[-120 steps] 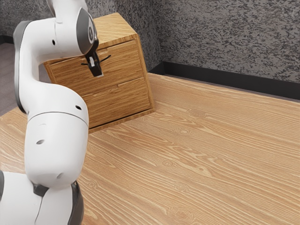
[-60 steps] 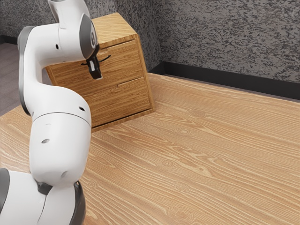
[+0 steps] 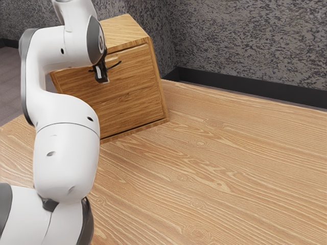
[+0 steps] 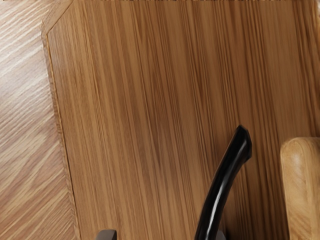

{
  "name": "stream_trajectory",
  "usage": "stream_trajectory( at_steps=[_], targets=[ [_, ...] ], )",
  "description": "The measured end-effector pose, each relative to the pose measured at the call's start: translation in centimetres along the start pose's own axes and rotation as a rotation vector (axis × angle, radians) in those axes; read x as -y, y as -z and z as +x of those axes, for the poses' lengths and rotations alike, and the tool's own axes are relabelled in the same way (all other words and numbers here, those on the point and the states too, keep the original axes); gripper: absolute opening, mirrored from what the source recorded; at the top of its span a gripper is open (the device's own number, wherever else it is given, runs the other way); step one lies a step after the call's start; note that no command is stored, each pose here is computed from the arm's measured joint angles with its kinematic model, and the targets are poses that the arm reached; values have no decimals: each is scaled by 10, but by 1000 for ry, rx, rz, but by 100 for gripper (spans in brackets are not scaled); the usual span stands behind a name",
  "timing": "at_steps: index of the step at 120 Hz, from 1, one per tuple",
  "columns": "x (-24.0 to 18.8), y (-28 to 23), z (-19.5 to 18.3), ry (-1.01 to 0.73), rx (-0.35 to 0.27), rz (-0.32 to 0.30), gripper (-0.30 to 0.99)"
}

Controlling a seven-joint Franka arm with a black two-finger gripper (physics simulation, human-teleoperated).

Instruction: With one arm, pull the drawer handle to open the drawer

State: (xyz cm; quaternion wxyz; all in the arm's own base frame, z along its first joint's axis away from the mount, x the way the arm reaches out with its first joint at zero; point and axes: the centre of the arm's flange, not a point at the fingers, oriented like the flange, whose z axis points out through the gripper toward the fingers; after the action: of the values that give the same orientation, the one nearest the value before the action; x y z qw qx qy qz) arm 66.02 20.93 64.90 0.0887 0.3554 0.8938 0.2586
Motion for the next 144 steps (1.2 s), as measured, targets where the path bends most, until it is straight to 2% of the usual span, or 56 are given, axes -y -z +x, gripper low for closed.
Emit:
stream_trajectory(
  at_steps=[24, 88, 144],
  targets=[
    [-2, 11, 1, -22, -6, -22, 13],
    [6, 20, -19, -73, 27, -37, 9],
    [10, 20, -19, -83, 21, -24, 8]
  ],
)
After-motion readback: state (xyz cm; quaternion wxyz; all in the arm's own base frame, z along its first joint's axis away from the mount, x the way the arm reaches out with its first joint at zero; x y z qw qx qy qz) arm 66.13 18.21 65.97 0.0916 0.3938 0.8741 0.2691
